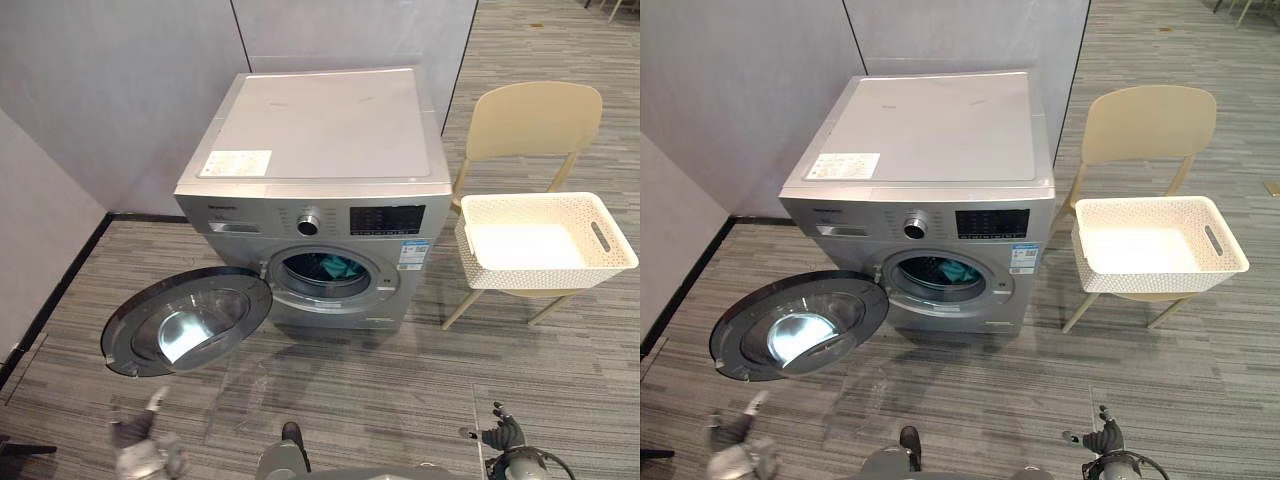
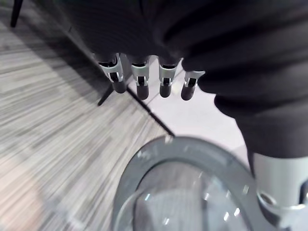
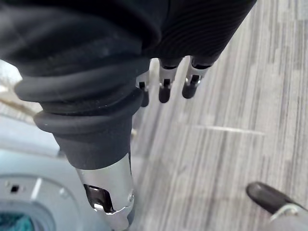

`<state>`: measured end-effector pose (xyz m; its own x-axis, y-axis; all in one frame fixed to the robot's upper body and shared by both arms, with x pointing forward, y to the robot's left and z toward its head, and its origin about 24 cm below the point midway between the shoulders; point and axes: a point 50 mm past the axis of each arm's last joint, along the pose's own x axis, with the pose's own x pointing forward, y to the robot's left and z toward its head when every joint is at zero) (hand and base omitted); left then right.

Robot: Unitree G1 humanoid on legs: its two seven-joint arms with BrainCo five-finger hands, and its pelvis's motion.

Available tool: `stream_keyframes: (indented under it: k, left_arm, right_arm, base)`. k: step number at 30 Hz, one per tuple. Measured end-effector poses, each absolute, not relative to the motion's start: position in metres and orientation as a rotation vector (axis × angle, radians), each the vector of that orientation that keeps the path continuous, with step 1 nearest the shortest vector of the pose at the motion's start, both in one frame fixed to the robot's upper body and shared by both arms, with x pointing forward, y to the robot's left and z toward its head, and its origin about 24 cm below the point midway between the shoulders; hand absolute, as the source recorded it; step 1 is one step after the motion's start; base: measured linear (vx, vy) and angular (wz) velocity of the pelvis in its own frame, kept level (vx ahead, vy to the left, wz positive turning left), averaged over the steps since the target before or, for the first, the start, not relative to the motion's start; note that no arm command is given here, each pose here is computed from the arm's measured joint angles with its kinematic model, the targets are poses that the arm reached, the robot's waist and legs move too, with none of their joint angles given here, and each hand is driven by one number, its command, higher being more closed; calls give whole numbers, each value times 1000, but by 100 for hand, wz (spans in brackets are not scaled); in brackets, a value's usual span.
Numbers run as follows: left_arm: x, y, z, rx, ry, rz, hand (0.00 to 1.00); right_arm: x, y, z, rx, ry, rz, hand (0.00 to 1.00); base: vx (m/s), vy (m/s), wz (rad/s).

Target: Pick up the laundry basket with both hands and put the clothes into the washing machine.

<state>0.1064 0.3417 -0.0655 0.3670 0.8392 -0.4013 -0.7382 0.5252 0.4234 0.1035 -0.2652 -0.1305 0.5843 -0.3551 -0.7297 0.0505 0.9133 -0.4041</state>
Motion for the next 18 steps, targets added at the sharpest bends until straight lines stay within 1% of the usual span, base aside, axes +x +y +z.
stream_keyframes:
  k: [3,5,7,8,9,10,13,15,16,17,18]
  left_arm:
    - [116,385,-26,253,498,1150,0]
    - [120,400,-9,282,448,1188,0]
    - [133,419,20,334,358,1219,0]
    - [145,433,43,367,295,1229,0]
    - [151,439,54,378,262,1234,0]
    - [169,450,81,398,194,1235,0]
    - [222,466,158,455,50,1199,0]
    - [239,470,195,487,6,1182,0]
    - [248,471,225,515,-30,1168,0]
    - [255,469,250,532,-74,1156,0]
    - [260,465,265,530,-104,1142,0]
  right_arm:
    - [101,-257,-134,-351,937,-197,0]
    - [103,-256,-134,-356,931,-190,0]
    - [107,-250,-134,-375,921,-143,0]
    - [112,-242,-133,-391,903,-92,0]
    - [115,-238,-132,-399,889,-64,0]
    - [124,-228,-129,-411,849,-3,0]
    - [159,-206,-114,-423,704,105,0]
    - [175,-198,-104,-423,624,129,0]
    - [185,-191,-96,-413,568,142,0]
    - [191,-186,-90,-393,528,149,0]
    - [194,-182,-88,-376,507,152,0]
  base:
    - [-59,173,15]
    - [-53,114,2]
    - [-92,120,1]
    - [-60,45,-5]
    - [-107,44,-6]
    - [-87,22,0]
    - [-109,35,9]
    - [-44,-3,-8]
    - [-13,-14,-17]
    - [-11,-12,-18]
    - [9,-8,-13]
